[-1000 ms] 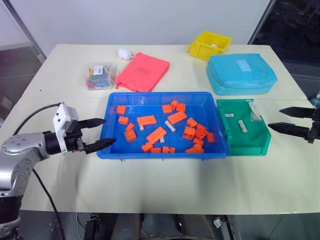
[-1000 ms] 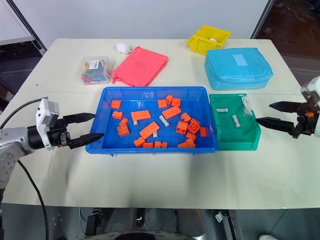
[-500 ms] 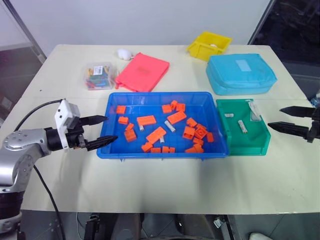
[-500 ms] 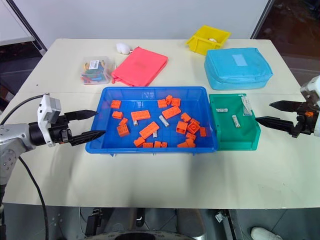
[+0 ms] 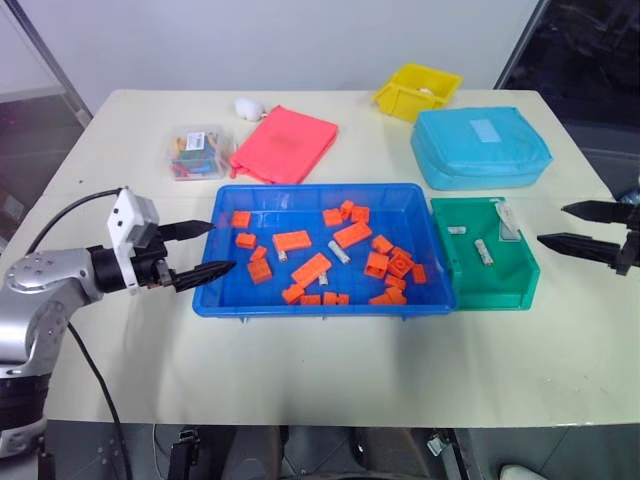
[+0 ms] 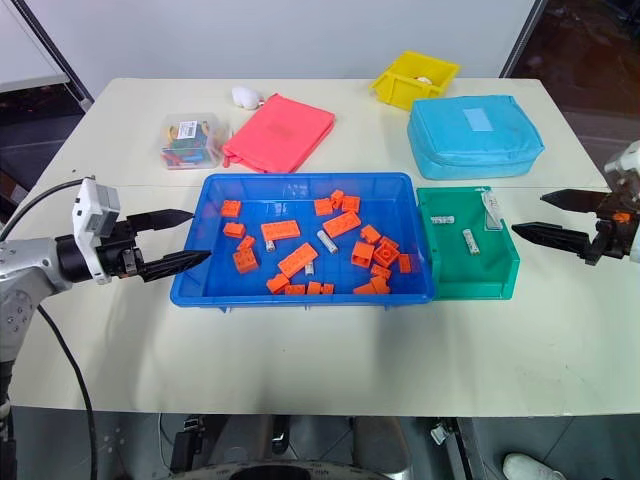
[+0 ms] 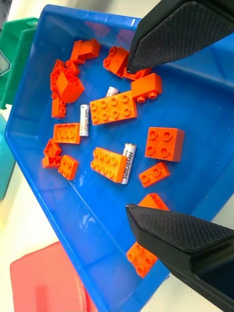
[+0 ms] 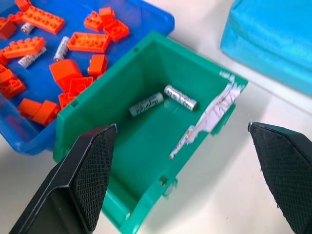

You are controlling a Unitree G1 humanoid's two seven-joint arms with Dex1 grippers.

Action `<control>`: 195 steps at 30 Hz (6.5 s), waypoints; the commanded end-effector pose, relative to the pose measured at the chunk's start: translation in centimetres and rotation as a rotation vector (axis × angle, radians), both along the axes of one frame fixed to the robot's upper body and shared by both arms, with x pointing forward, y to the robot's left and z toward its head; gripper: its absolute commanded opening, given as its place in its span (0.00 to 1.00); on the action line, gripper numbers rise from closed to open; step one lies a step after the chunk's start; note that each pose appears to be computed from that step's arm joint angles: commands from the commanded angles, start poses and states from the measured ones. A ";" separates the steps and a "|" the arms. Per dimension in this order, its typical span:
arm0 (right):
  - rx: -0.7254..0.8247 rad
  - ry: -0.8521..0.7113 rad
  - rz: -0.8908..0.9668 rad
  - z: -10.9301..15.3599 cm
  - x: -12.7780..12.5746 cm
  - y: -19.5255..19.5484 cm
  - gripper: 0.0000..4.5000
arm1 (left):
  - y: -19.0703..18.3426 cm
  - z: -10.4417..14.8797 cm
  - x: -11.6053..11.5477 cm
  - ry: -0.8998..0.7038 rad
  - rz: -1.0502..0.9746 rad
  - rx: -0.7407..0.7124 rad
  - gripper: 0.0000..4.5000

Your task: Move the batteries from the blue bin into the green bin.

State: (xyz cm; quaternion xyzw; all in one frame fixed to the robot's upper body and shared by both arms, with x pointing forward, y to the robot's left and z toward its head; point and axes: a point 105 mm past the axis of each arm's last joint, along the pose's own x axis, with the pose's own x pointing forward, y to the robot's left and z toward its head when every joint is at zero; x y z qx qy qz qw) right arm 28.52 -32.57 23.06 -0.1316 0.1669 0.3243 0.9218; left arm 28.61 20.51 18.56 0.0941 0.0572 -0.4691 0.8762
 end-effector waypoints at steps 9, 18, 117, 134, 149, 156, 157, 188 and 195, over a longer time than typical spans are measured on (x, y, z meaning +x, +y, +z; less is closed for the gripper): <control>0.086 -0.259 0.296 4.9 5.6 11.4 0.99 | 1.3 1.3 0.4 -0.056 0.043 0.019 1.00; 0.055 -0.230 0.612 0.8 7.6 23.6 0.99 | 2.6 2.0 -0.5 -0.076 0.099 -0.019 1.00; -0.261 -0.134 0.738 -10.7 11.2 34.3 0.58 | 0.0 1.2 -1.2 -0.138 0.227 -0.159 1.00; -0.244 -0.259 0.593 -7.2 13.6 33.6 0.01 | 0.1 1.4 -0.9 -0.148 0.237 -0.165 1.00; -0.312 -0.333 0.543 -6.6 14.4 32.8 0.88 | -0.1 1.4 -1.0 -0.145 0.234 -0.165 1.00; -0.048 -0.280 0.704 -2.9 11.3 34.8 0.88 | 0.2 1.2 -1.5 -0.113 0.195 -0.119 1.00; -0.031 -0.265 0.725 -3.0 10.5 34.8 0.88 | 0.2 1.2 -1.6 -0.106 0.187 -0.111 1.00; -0.109 -0.019 0.697 -12.4 7.2 37.0 0.88 | 1.2 1.3 -2.6 -0.098 0.200 -0.059 1.00; -0.121 -0.019 0.698 -12.6 7.6 36.5 0.27 | 1.4 1.5 -2.3 -0.110 0.209 -0.062 1.00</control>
